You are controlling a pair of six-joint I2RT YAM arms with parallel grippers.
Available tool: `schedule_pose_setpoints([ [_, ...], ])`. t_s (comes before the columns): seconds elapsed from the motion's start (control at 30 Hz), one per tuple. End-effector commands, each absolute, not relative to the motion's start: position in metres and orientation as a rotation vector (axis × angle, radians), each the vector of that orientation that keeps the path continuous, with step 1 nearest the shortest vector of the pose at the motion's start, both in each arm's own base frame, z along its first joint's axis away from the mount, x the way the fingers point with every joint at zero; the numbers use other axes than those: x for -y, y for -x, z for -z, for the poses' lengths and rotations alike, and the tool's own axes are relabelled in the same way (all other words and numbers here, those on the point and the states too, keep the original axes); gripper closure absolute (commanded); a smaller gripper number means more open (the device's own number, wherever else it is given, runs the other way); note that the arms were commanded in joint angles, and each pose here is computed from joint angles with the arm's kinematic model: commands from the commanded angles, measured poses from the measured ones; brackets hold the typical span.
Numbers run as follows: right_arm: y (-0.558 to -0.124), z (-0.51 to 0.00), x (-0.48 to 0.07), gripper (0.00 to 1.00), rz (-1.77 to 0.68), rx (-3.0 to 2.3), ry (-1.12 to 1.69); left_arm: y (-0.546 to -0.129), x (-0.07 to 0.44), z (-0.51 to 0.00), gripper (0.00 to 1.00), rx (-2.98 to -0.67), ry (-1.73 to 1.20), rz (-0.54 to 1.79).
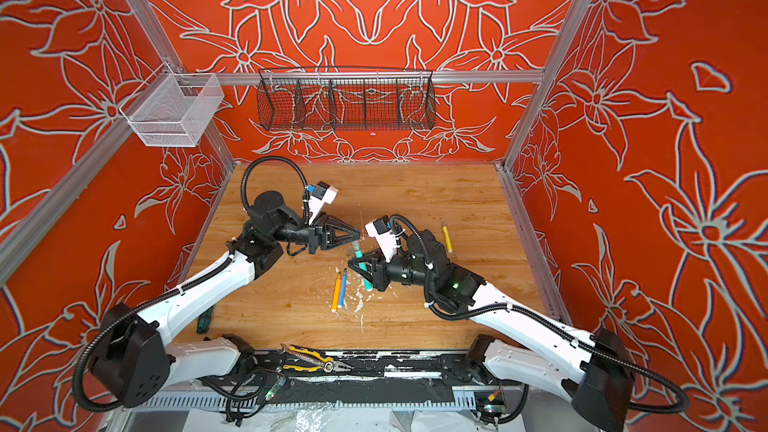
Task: Insert the pens into the pen caps
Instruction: 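Open the left gripper and release the cap onto the green marker, then withdraw the left gripper while the right holds the capped green marker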
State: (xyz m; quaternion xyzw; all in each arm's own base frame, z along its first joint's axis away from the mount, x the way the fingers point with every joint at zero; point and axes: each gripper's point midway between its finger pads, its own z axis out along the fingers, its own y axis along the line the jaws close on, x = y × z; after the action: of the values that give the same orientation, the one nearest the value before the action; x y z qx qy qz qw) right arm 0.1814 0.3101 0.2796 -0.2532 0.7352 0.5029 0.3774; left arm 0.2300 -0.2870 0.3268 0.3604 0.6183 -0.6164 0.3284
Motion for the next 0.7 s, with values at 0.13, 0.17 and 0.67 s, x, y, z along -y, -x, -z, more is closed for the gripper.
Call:
schedule_pose_setpoints([
  [0.13,-0.209,-0.351,-0.295,1.0,-1.263,-1.623,0.491,-0.199,0.291,-0.294,1.0,-1.713,-1.063,1.679],
  [0.17,-0.21,-0.35,-0.294,1.0,-1.256,-1.624,0.482,-0.199,0.291,-0.294,1.0,-1.713,-1.071,1.685],
  [0.67,-0.213,-0.347,-0.284,1.0,-1.209,-1.625,0.46,-0.181,0.299,-0.29,1.0,-1.71,-1.155,1.716],
])
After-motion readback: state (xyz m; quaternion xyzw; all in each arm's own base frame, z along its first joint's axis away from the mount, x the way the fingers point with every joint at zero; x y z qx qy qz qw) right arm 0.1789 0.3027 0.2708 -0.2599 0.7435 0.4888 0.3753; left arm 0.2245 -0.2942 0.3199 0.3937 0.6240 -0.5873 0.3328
